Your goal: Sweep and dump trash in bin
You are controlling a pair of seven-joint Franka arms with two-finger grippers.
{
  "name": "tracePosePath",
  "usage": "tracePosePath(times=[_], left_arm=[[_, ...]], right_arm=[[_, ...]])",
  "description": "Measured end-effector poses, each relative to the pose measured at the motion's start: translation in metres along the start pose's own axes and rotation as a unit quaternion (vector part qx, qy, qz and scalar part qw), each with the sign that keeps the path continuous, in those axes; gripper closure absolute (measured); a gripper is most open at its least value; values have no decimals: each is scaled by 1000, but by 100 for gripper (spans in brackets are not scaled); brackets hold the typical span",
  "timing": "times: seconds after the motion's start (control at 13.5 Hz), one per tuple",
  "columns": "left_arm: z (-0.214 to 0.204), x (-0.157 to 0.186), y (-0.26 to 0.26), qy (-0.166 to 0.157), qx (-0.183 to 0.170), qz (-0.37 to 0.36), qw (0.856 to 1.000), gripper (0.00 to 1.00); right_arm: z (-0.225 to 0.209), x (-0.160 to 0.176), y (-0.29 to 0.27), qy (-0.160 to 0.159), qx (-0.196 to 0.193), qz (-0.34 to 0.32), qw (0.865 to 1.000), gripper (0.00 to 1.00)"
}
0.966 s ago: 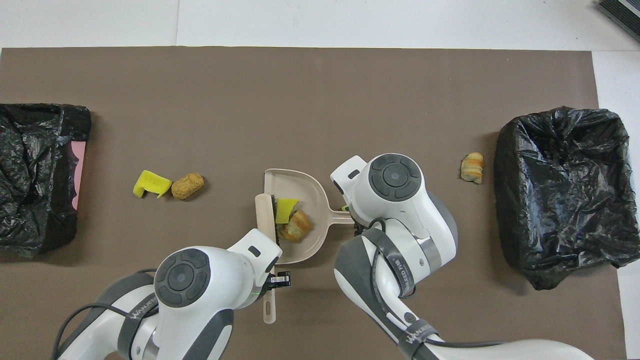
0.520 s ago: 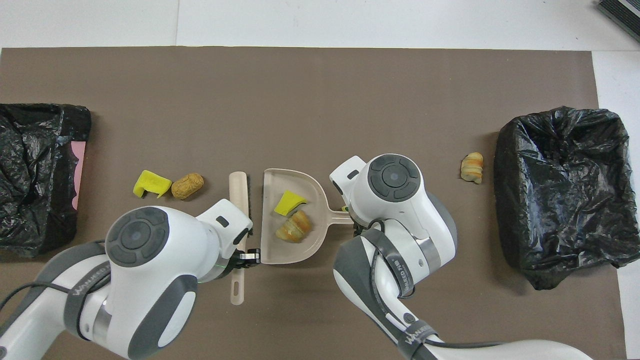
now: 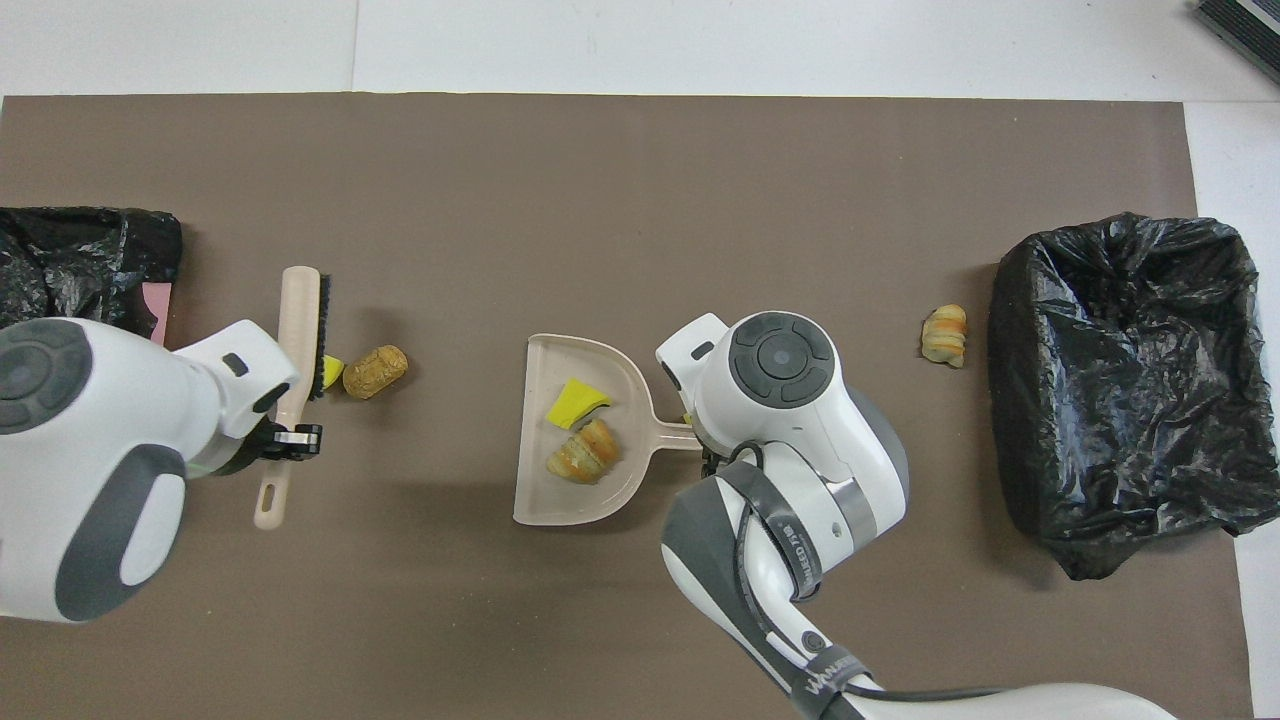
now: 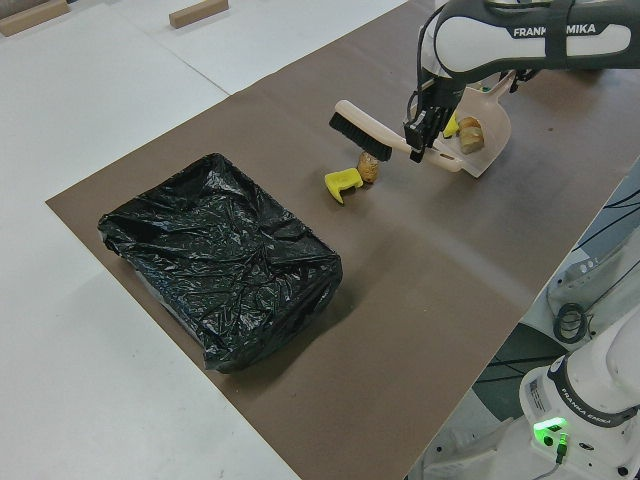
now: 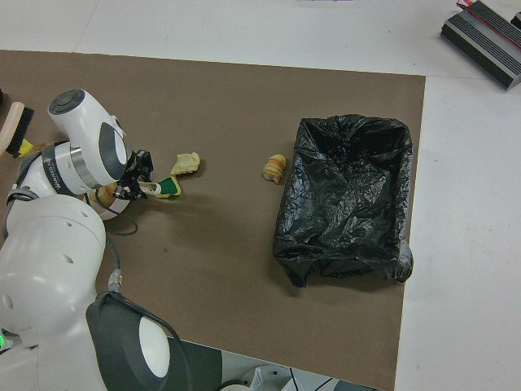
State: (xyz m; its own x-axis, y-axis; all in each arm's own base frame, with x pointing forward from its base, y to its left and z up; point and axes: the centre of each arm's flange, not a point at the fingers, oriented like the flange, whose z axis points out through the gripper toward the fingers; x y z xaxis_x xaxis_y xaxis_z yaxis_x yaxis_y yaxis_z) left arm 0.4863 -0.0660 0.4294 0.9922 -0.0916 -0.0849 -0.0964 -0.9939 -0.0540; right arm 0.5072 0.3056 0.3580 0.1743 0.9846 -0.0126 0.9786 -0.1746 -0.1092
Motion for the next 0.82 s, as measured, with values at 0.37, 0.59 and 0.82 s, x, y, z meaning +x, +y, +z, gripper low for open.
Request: tracePosePath(times=[0.37,0.59,0.82], left_arm=[[37,10,-90,-25,27,15,999,74],[60,12,-94,-45,23,36,998,74],[72,8,-64,-59,24,69,996,74]], right_arm=[[0,7,-5,0,-2,9,1000,67],[0,7,-6,0,-2,10,1000,67],[0,11,-9,0,-2,16,1000,67]])
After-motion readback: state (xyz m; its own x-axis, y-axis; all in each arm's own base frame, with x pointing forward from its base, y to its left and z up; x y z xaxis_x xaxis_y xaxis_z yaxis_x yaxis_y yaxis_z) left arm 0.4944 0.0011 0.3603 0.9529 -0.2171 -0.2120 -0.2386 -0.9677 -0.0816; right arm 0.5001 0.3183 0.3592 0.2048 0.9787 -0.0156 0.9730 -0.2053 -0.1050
